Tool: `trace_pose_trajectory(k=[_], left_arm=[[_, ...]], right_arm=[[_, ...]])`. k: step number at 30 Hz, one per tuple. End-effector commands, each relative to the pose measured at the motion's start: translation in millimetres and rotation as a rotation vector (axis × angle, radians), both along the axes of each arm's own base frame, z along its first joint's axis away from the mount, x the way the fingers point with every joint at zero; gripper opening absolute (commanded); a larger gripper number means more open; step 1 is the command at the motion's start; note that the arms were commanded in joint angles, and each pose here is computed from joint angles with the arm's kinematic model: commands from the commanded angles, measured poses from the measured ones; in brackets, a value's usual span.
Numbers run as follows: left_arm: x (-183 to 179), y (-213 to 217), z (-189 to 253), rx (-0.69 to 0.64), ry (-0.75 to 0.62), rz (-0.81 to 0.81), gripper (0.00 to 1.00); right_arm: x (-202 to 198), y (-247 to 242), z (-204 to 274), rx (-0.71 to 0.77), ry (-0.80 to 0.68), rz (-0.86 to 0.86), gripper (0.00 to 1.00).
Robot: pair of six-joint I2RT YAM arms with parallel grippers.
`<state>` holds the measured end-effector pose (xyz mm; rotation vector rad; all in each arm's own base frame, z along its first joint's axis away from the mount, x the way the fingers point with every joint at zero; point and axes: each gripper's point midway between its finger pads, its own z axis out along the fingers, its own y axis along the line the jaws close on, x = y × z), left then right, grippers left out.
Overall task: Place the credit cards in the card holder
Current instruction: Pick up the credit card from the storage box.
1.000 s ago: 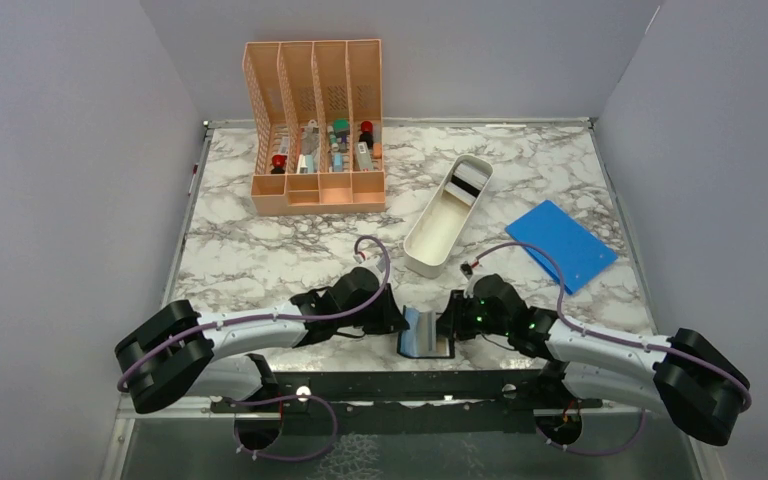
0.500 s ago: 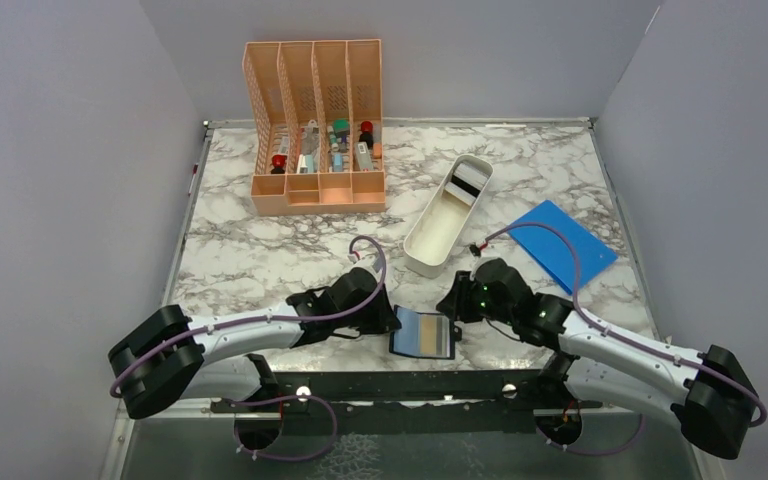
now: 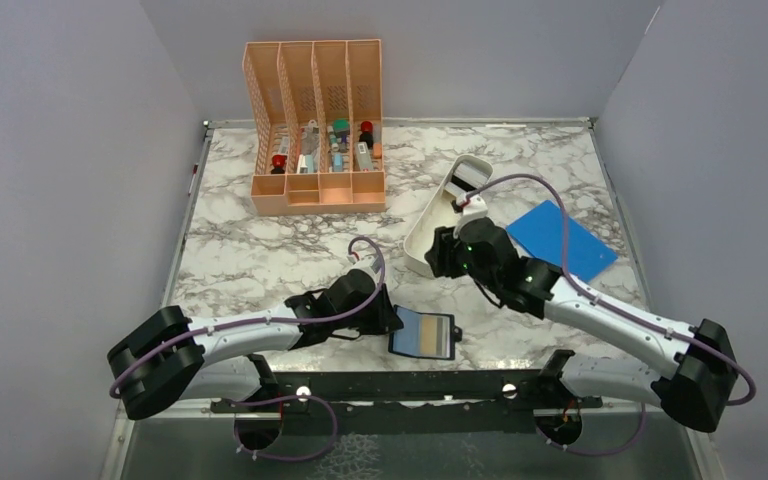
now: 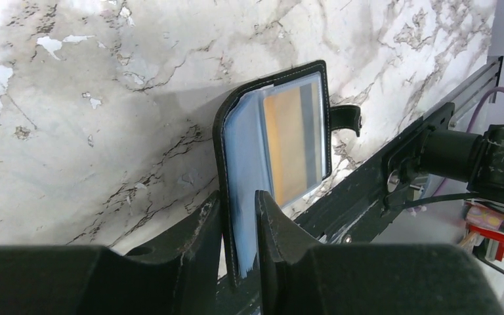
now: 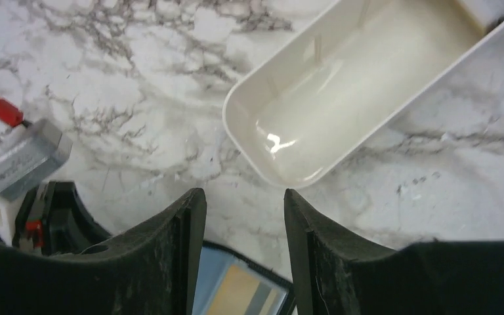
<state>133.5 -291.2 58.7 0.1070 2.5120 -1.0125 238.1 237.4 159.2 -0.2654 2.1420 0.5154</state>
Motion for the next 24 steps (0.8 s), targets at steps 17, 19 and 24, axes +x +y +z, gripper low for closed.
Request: trace_pose_trajectory(k=[17, 19, 24], left_arm=[[-8, -6, -1, -0.068, 0.029, -0.030, 0.17], [-8, -6, 0, -0.073, 0.025, -0.029, 0.18], [-7, -6, 6, -0.083, 0.013, -0.029, 0.17]], right_arm=[[206, -52, 0, -0.699, -0.308, 0.020, 0.52], [215, -55, -14, -0.741, -0.301, 0.066, 0.52], [233, -58, -30, -0.814, -0.317, 0.132, 0.53]])
